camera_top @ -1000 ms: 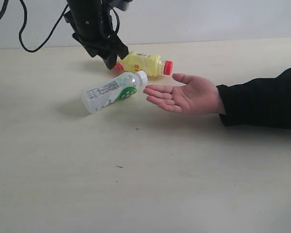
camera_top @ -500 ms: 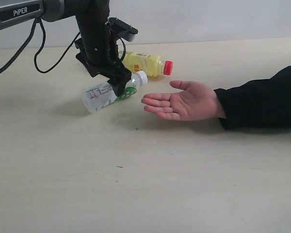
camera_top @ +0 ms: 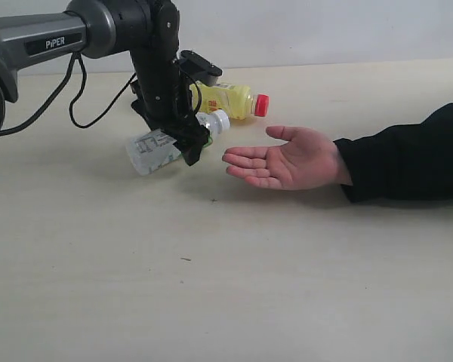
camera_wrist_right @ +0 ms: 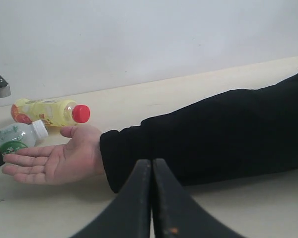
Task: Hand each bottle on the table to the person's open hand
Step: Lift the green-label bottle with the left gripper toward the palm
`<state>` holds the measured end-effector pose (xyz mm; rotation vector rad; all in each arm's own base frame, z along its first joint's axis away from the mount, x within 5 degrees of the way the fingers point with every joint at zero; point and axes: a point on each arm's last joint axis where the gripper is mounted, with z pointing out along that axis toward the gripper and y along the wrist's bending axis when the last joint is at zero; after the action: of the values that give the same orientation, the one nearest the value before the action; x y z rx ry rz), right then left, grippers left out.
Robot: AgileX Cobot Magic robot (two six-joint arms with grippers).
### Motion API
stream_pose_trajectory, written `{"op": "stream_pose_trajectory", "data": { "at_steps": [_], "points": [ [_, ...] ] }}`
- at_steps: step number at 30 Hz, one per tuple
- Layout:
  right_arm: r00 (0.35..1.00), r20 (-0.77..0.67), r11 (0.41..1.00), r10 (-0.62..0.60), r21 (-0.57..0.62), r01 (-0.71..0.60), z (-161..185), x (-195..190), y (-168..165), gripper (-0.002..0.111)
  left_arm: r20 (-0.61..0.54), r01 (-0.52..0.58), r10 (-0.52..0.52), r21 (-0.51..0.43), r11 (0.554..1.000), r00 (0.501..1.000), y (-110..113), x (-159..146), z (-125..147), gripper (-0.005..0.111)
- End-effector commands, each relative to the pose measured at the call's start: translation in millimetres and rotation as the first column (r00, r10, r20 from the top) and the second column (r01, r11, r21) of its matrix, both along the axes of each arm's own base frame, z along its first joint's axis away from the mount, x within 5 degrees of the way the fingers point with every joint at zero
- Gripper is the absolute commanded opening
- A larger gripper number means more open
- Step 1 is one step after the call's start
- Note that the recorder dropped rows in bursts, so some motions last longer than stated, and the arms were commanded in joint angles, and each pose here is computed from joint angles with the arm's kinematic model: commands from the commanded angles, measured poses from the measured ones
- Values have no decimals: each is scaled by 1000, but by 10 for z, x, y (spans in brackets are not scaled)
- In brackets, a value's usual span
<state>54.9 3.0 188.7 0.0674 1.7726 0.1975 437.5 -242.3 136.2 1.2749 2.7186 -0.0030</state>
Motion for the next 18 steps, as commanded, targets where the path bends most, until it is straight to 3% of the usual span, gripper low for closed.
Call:
{"op": "stream_pose_trajectory", "data": {
  "at_steps": [1,5,14,15,18],
  "points": [
    [1000,7,1000,-3,0,3,-7,0,-1,0,-7,1,-1,-13,1000,1000,-23,-1,-56,87],
    [1000,7,1000,-3,0,3,-7,0,-1,0,-10,14,-14,-11,1000,1000,-24,-1,-75,73],
    [1000,7,1000,-3,0,3,-7,0,-1,0,-65,12,-11,16,1000,998,1,-50,-81,5],
    [1000,7,1000,-3,0,3,-7,0,-1,0,-78,12,-11,23,1000,997,8,-63,-82,0],
    [1000,7,1000,-3,0,3,-7,0,-1,0,-85,5,-3,22,1000,996,9,-72,-64,0]
  ]
}}
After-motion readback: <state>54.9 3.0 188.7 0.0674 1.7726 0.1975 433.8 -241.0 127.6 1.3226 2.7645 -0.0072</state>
